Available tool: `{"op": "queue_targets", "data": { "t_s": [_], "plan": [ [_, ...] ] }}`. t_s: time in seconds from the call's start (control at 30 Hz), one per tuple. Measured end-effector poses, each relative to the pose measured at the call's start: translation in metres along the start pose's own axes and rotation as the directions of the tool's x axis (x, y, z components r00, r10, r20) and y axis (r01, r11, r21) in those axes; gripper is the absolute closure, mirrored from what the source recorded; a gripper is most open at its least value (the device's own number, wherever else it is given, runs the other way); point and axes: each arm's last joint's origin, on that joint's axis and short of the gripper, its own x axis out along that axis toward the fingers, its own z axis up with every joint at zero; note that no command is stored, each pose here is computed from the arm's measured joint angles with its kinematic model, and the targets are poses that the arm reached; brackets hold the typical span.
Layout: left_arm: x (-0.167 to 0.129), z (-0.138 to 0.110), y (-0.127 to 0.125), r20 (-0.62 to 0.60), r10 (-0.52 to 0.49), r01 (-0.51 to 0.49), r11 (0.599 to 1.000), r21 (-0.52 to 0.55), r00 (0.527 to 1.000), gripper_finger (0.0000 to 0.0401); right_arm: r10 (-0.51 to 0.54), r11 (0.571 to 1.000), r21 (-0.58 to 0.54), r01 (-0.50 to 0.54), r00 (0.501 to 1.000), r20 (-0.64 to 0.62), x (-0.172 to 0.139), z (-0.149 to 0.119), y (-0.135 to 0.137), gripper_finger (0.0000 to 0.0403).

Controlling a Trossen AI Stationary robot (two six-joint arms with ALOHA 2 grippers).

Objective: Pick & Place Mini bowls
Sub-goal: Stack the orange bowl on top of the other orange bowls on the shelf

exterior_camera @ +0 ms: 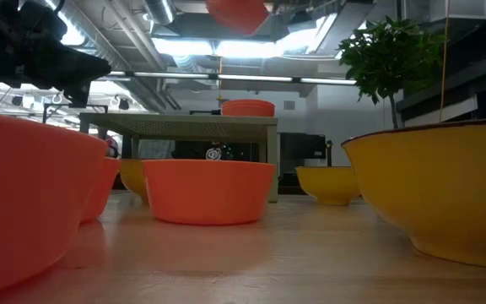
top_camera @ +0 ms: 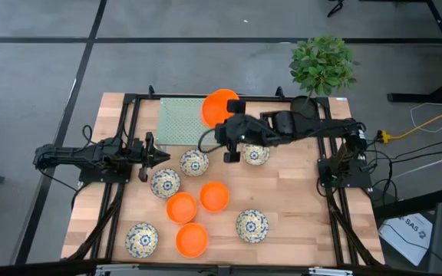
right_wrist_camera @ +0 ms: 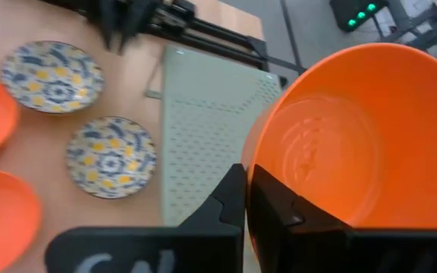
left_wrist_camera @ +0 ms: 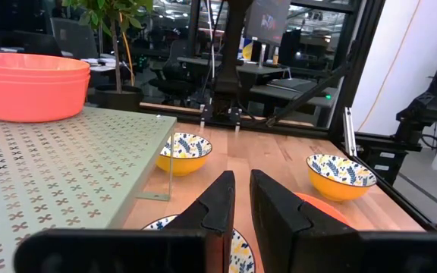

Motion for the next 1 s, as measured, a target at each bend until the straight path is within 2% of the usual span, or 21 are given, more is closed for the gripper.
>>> {"op": "queue_targets", "data": {
  "t_s": [0.13, 0.4, 0.63, 1.0],
  "plan": [
    [0.000, 0.000, 0.000, 0.000, 0.000, 0.000, 1.000, 0.000, 1.000, 0.0363, -0.037, 0.999, -0.002, 0.037, 0.999, -0.028, 0.009, -0.006, -0.017, 0.0391],
    [0.000, 0.000, 0.000, 0.000, 0.000, 0.000, 1.000, 0.000, 1.000, 0.0363, -0.093, 0.992, -0.087, 0.086, 0.993, -0.078, 0.020, -0.017, -0.045, 0.0391],
    [0.000, 0.000, 0.000, 0.000, 0.000, 0.000, 1.000, 0.000, 1.000, 0.0363, -0.064, 0.985, -0.167, 0.048, 0.994, -0.090, 0.029, -0.027, -0.067, 0.0391],
    [0.000, 0.000, 0.000, 0.000, 0.000, 0.000, 1.000, 0.000, 1.000, 0.0363, 0.030, 0.997, -0.062, -0.035, 0.996, -0.088, 0.046, -0.047, -0.102, 0.0391]
  ]
}}
